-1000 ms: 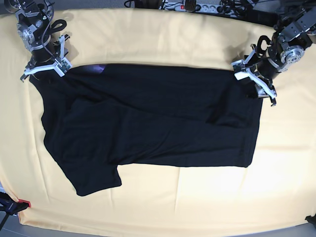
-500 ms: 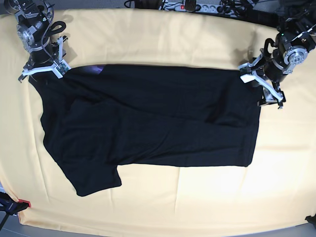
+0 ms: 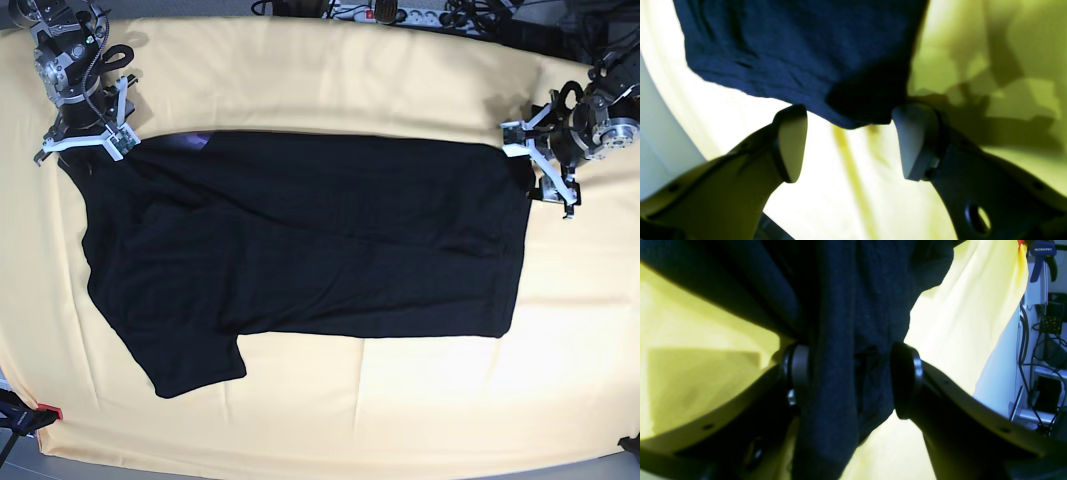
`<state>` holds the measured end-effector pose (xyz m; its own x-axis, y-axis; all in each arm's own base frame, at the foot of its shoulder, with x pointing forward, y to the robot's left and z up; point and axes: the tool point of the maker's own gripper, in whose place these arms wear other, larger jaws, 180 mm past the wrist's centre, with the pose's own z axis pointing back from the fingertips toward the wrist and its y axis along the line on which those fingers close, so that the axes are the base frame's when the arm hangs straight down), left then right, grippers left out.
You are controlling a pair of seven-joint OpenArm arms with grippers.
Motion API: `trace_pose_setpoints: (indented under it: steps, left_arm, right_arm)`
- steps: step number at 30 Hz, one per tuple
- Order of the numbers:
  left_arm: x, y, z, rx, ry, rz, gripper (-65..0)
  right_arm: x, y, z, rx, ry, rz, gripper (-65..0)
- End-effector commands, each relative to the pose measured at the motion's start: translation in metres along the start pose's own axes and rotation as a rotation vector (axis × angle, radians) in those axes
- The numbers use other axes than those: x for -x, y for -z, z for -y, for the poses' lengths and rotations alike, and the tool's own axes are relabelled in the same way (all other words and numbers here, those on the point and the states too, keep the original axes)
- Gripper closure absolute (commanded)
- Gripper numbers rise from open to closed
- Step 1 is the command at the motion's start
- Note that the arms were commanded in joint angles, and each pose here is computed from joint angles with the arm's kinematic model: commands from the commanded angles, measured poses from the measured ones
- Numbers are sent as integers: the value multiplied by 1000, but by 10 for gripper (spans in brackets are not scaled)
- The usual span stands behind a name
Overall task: Fold the T-shirt properly
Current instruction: 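Drag the shirt edge with both grippers to straighten it flat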
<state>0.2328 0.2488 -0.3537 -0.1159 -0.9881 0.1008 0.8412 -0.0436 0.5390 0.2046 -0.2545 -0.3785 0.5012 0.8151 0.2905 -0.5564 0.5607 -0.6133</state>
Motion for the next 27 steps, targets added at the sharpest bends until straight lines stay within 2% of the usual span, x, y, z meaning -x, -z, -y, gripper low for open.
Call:
trace_pose_setpoints:
  steps: [1, 3, 8, 11, 13, 15, 18, 19, 25, 27]
  left_arm:
    - [-1, -1, -8, -43, -12, 10, -428]
    - [-2, 0, -20, -112, -6, 7, -409]
    - [-10, -1, -23, -132, 9, 17, -122]
    - [-21, -5, -26, -144, 14, 41, -6]
    - [-26, -7, -27, -148, 16, 55, 0]
    - [-27, -7, -29, -156, 13, 58, 0]
    - [-26, -8, -31, -167, 10, 53, 0]
    - [-25, -8, -31, -167, 10, 49, 0]
    - [-18, -10, -30, -153, 27, 26, 0]
    - [-13, -11, -25, -115, 54, 13, 0]
  right_arm:
    - [5, -1, 5, 10, -12, -19, -347]
    - [4, -1, 6, 11, -11, -14, -347]
    - [2, -1, 10, 33, 1, -8, -347]
    - [2, -1, 9, 32, 1, -8, -338]
    - [3, -1, 9, 32, 0, -8, -314]
    - [2, -1, 9, 32, 1, -8, -248]
    - [3, -1, 9, 33, 0, -11, -38]
    - [4, -1, 9, 32, 0, -16, 0]
    - [16, -2, 11, 37, -51, -82, 0]
    - [23, -3, 13, 47, -66, -119, 0]
